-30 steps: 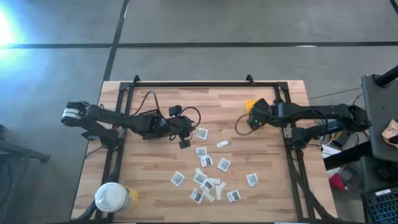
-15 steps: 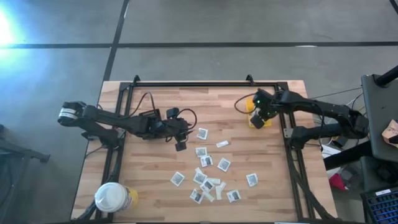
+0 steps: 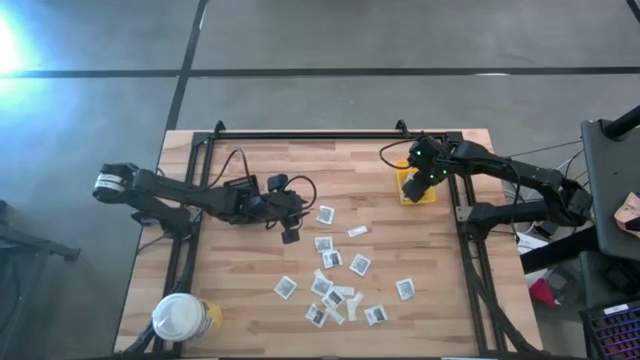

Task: Pick & Place First Aid Supplies
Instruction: Put the black pad into the yellow bin, then put the green bandage into the black bin

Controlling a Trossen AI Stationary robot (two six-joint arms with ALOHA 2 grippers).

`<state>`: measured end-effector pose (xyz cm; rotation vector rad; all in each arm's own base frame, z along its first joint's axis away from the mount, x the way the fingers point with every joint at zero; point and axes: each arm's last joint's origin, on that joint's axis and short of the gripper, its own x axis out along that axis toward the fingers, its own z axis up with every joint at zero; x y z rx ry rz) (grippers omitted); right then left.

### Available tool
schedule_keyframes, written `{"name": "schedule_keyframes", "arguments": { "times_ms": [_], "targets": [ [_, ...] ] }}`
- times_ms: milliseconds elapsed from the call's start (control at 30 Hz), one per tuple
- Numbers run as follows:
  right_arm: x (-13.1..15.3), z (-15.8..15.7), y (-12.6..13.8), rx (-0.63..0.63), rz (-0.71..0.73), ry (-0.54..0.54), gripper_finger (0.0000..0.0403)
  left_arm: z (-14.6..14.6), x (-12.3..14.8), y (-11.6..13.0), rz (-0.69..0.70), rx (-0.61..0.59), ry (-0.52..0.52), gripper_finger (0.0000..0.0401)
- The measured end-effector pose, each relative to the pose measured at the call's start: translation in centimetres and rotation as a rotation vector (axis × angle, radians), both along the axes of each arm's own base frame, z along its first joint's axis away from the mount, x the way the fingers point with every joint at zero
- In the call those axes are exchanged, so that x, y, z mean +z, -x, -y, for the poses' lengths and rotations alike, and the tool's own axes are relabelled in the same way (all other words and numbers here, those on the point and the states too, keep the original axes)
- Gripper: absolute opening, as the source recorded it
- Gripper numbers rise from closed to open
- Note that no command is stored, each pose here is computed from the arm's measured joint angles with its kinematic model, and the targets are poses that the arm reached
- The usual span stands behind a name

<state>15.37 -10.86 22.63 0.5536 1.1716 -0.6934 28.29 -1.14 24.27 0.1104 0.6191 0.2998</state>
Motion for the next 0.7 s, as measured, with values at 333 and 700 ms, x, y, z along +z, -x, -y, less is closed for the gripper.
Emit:
{"name": "schedule_keyframes", "arguments": {
  "times_ms": [333, 700],
  "targets": [
    [0.0, 0.1, 0.1, -0.013, -0.023, 0.033, 0.0085, 0.2, 0.0, 0.0, -0.002, -0.013, 0.005, 0.0133],
    [3.0, -0.1, -0.8, -0.036, 0.065, 0.005, 0.0129, 0.6, 0.5, 1.4, -0.061, -0.041, 0.009, 0.0133]
  ]
}}
